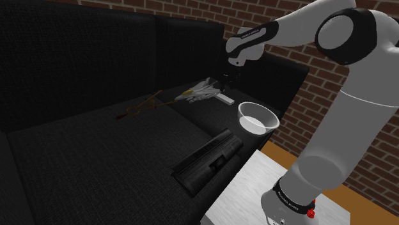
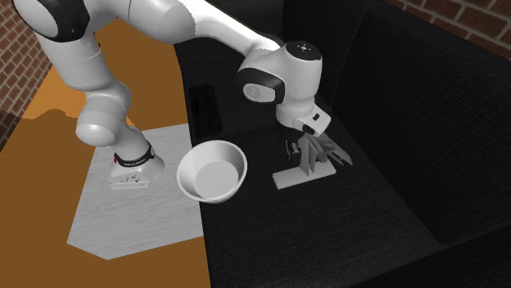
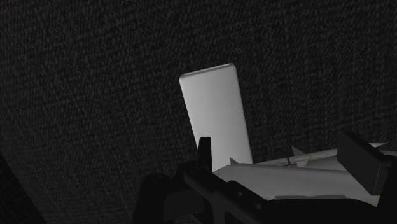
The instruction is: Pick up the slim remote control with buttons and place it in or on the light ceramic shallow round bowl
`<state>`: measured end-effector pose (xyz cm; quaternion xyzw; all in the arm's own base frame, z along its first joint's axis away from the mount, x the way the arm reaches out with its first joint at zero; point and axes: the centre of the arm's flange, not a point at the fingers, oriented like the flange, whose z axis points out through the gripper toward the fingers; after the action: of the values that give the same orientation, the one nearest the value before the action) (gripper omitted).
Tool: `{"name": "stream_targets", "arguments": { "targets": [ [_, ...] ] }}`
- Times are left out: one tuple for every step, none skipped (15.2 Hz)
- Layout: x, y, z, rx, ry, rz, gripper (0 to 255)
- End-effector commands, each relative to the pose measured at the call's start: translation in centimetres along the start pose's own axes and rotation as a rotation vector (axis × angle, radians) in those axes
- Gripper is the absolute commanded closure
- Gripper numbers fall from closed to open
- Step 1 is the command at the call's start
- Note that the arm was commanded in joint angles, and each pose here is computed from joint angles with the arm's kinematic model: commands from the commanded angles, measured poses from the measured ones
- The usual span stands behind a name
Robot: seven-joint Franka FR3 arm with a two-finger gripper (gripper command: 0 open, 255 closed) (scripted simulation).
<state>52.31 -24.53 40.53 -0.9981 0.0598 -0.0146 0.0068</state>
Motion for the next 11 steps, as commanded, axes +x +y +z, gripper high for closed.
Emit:
{"name": "stream_targets", "arguments": {
  "targets": [
    [1.3,1.7,1.6,-0.005,-0.007,-0.005,0],
    [2.0,2.5,2.4,-0.007,-0.010,-0.006,0],
    [2.8,3.3,3.1,-0.010,-0.014,-0.008,0],
    [2.8,3.3,3.2,-0.010,-0.014,-0.008,0],
    [2.8,3.3,3.7,-0.010,-0.014,-0.008,0],
    [2.8,3.3,4.2,-0.010,-0.014,-0.008,0],
    [2.8,3.3,4.7,-0.010,-0.014,-0.008,0],
    [2.8,3.3,5.3,-0.010,-0.014,-0.008,0],
    [2.8,3.3,5.8,-0.010,-0.014,-0.008,0],
    [2.7,3.3,6.3,-0.010,-0.014,-0.008,0],
    [2.7,3.3,7.2,-0.010,-0.014,-0.008,0]
  ]
}}
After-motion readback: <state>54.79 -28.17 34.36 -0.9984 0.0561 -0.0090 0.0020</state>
